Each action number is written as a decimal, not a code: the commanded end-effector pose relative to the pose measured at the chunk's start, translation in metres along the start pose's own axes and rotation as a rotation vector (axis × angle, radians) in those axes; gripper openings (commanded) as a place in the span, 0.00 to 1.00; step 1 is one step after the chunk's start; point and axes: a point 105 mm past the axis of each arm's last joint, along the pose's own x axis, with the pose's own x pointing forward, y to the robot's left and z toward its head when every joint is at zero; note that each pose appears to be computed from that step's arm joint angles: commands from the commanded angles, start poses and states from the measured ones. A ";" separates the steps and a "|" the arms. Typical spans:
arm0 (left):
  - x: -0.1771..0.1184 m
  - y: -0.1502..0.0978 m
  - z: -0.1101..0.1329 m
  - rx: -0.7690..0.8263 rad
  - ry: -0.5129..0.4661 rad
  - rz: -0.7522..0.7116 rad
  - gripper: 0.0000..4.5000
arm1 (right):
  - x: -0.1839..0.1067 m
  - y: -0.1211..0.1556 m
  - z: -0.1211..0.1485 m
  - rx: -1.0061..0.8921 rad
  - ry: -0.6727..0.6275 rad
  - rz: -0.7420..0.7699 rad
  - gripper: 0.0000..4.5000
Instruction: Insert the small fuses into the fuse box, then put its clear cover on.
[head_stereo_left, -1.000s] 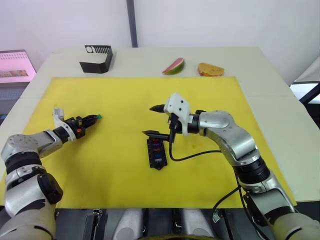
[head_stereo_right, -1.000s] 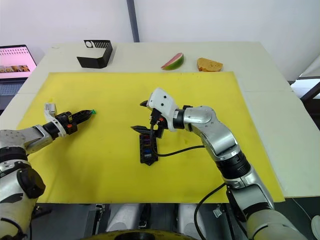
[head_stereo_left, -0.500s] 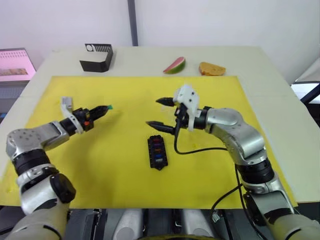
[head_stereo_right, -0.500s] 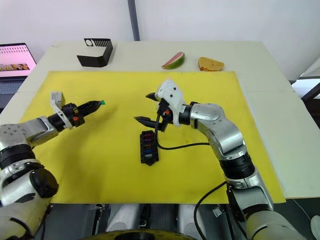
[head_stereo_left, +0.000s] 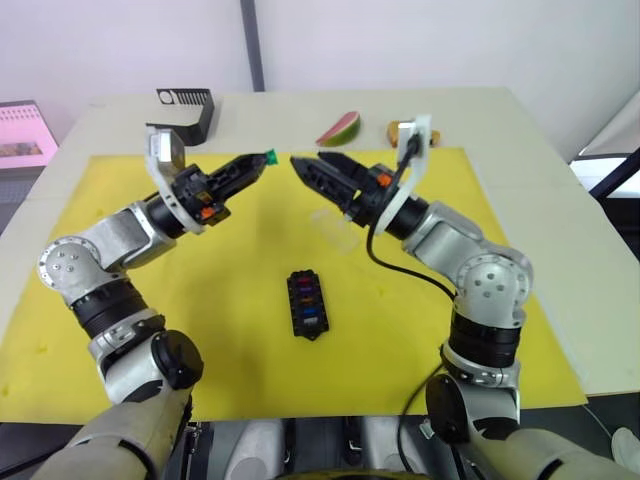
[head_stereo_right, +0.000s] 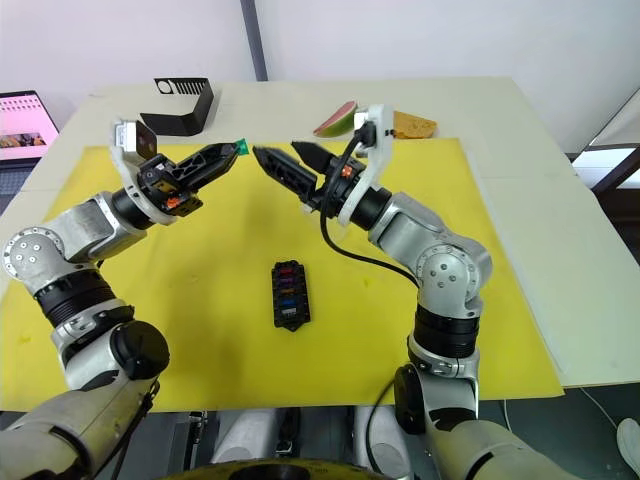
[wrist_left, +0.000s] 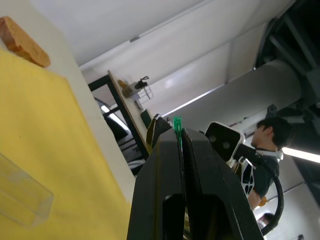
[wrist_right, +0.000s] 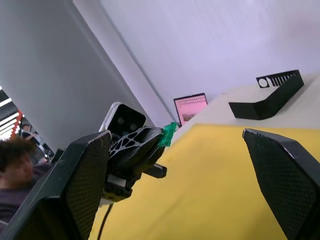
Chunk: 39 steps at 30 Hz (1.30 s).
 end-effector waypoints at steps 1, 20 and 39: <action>0.013 -0.020 -0.002 0.027 0.010 -0.084 0.01 | -0.001 0.009 0.010 0.040 -0.068 0.028 1.00; 0.035 -0.035 -0.011 -0.038 -0.014 -0.125 0.00 | 0.005 0.022 0.016 0.134 -0.123 0.060 0.73; 0.036 -0.036 -0.011 -0.040 -0.019 -0.143 0.00 | 0.005 0.020 0.015 0.160 -0.113 0.046 0.44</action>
